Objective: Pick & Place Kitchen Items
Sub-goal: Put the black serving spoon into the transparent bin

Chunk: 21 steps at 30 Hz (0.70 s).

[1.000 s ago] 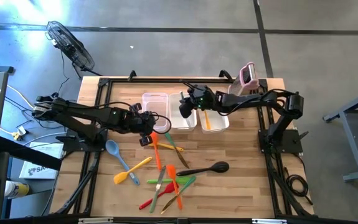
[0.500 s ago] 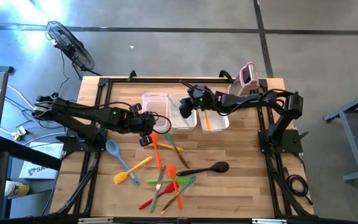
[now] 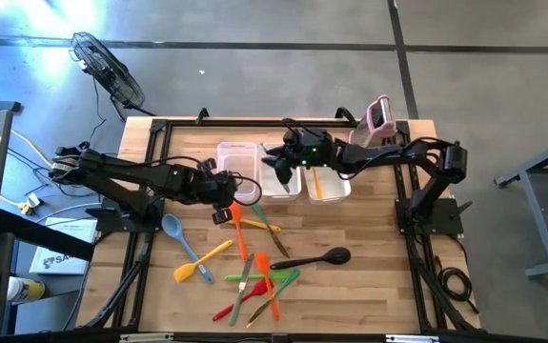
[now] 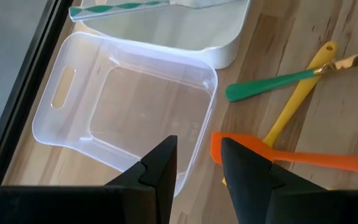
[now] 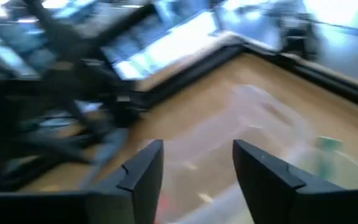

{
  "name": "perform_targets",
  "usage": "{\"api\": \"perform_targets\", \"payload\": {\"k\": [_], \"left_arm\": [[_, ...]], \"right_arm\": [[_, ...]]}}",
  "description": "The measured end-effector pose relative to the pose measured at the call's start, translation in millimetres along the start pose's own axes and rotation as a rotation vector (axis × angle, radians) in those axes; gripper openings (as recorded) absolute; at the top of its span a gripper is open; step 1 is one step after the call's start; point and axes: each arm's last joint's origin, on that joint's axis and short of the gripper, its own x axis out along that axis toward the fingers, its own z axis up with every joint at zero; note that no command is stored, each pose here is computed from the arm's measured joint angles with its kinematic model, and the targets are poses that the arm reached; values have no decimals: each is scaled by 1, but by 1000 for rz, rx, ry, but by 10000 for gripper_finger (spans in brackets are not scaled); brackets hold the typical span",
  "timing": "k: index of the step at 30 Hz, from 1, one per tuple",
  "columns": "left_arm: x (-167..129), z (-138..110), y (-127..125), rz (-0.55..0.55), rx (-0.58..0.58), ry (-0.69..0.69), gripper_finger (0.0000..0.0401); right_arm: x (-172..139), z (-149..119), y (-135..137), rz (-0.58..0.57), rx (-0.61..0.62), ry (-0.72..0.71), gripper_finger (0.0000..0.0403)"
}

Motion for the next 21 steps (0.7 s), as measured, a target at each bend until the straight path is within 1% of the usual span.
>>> {"api": "perform_targets", "payload": {"k": [2, 3, 7, 10, 12, 14, 16, 19, 21], "left_arm": [[0, 0, 0, 1, 1, 2, 121], [0, -1, 0, 2, 3, 6, 121], [0, -2, 1, 8, 12, 24, 121], [0, -4, 1, 4, 18, 38, 121], [0, -5, 1, -14, 22, 53, 121], [0, -5, 1, -24, 21, 56, 121], [0, -5, 0, -36, 21, 61, 121], [0, -5, 0, -41, 21, 63, 121], [0, -5, 0, -41, 21, 62, 121]], "right_arm": [[-5, 6, 11, 127, -5, 3, 203], [-8, 9, 19, 210, -15, 5, 210], [-28, 19, 50, 584, -79, 62, 225], [-44, 19, 73, 826, -120, 162, 226], [-55, 16, 87, 932, -128, 242, 226], [-63, 8, 98, 973, -131, 321, 226], [-70, -1, 106, 950, -125, 395, 226], [-78, -17, 113, 851, -119, 510, 226], [-84, -31, 115, 753, -106, 615, 226]]}}
